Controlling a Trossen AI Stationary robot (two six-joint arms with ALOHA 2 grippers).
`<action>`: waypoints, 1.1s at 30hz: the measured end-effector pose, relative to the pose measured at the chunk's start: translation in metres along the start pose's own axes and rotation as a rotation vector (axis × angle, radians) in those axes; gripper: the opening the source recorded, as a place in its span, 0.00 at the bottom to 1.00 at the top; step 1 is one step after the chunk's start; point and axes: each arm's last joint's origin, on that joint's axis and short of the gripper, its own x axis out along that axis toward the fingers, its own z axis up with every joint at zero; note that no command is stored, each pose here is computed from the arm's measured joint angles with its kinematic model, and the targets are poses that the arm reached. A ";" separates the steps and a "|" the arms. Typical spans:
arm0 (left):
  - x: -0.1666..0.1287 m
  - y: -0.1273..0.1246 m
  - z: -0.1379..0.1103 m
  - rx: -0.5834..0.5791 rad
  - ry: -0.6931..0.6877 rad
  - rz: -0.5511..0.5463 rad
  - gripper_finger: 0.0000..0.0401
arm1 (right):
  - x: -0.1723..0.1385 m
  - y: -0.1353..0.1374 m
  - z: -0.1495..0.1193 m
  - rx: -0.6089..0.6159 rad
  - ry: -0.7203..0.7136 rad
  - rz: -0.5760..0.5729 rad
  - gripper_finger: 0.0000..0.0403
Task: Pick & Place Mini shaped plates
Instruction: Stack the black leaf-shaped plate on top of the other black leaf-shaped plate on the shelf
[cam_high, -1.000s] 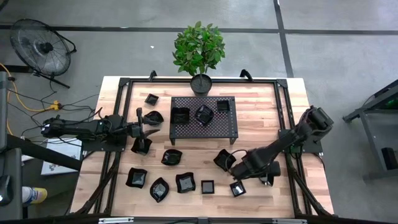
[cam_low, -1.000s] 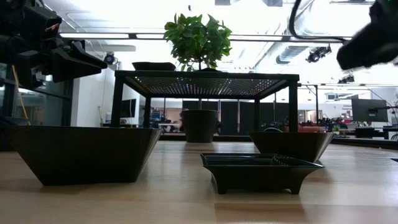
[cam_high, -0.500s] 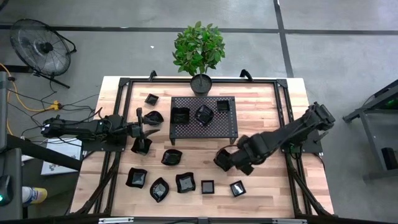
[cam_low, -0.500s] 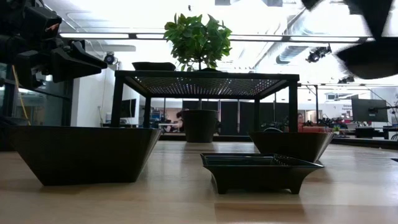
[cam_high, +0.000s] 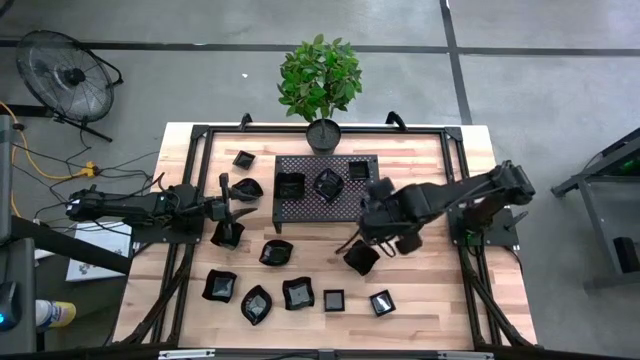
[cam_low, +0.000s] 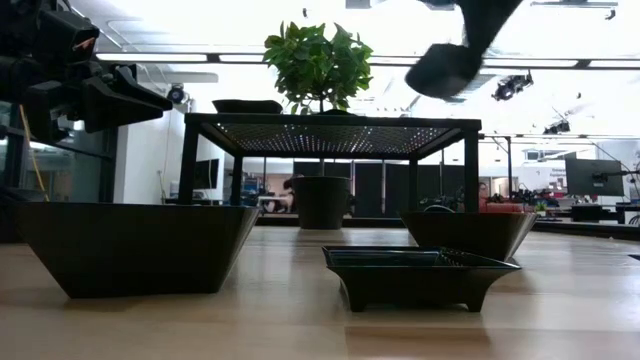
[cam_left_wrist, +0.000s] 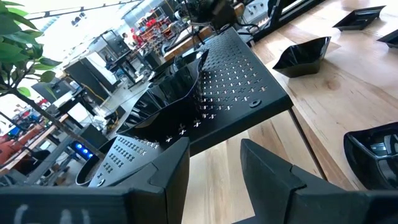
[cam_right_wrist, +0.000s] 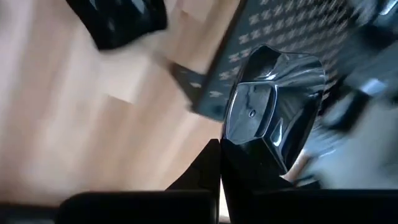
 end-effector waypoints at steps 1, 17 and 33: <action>0.000 0.000 0.000 0.000 0.000 0.000 0.35 | -0.001 -0.005 -0.001 -0.058 0.002 -0.024 0.00; 0.000 0.000 0.000 0.000 0.000 0.000 0.35 | 0.013 -0.080 0.005 -0.472 -0.067 -0.355 0.00; 0.000 0.000 0.000 0.000 0.000 0.000 0.35 | 0.061 -0.082 0.020 -0.586 -0.114 -0.420 0.00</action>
